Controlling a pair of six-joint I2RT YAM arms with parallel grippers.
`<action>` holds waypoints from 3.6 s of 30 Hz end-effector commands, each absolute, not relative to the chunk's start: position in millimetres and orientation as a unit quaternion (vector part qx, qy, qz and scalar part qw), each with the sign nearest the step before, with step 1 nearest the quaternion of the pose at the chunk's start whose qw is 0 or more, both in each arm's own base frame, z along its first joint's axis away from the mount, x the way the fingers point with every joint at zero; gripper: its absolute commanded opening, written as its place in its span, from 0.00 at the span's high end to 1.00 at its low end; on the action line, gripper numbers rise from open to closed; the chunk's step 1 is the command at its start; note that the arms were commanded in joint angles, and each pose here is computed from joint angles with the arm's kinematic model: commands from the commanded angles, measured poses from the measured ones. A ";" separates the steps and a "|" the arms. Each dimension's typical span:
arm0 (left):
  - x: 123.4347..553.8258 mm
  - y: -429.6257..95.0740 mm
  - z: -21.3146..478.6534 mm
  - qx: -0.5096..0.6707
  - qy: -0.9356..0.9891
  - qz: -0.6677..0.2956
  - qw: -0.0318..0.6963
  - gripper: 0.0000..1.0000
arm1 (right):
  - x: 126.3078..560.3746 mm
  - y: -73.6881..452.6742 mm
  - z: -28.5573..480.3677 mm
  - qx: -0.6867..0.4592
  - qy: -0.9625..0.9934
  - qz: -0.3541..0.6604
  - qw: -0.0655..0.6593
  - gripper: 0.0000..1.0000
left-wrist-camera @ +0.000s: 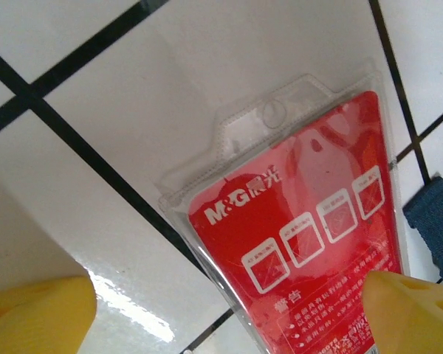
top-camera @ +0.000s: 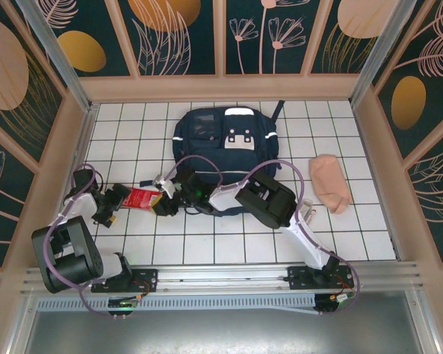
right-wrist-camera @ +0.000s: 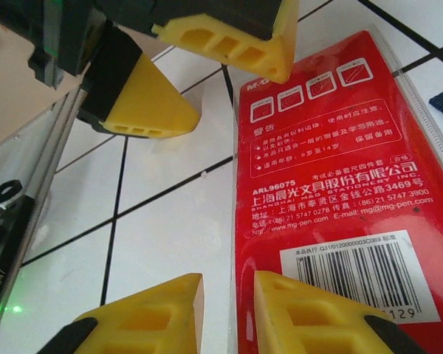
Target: Pack books, pencil case, and school supplies into a backpack
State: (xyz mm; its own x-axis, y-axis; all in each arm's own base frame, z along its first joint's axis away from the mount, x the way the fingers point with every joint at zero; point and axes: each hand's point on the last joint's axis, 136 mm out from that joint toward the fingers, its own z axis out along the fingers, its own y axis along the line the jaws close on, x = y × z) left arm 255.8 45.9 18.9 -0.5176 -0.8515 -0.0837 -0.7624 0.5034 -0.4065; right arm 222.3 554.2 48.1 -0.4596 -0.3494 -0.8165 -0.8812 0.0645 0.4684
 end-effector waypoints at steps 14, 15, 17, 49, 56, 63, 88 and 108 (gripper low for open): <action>264.0 17.8 -17.1 -0.465 0.849 -0.231 0.094 0.21 | 254.6 548.5 61.8 -0.471 0.679 0.469 0.312 0.38; 261.7 18.7 -20.0 -0.468 0.849 -0.226 0.092 0.25 | 261.3 547.2 57.1 -0.484 0.684 0.442 0.319 0.34; 256.9 19.5 -25.0 -0.471 0.851 -0.217 0.087 0.30 | 271.7 546.6 46.2 -0.518 0.686 0.391 0.330 0.28; 260.7 11.5 -28.9 -0.432 0.879 -0.187 0.074 0.56 | 212.9 538.2 56.3 -0.653 0.598 0.388 0.255 0.24; 259.4 11.7 -30.6 -0.430 0.881 -0.184 0.072 0.64 | 236.3 542.5 26.2 -0.652 0.628 0.322 0.276 0.03; 258.2 11.7 -33.8 -0.421 0.887 -0.180 0.068 0.76 | 218.7 533.1 4.1 -0.690 0.602 0.288 0.280 0.01; 266.1 -16.2 -26.6 -0.352 0.909 -0.213 0.071 0.91 | 211.5 522.6 -37.7 -0.728 0.592 0.280 0.203 0.04; 264.5 -17.6 -29.7 -0.348 0.915 -0.199 0.054 0.94 | 245.1 524.0 75.5 -0.579 0.683 0.322 0.308 0.02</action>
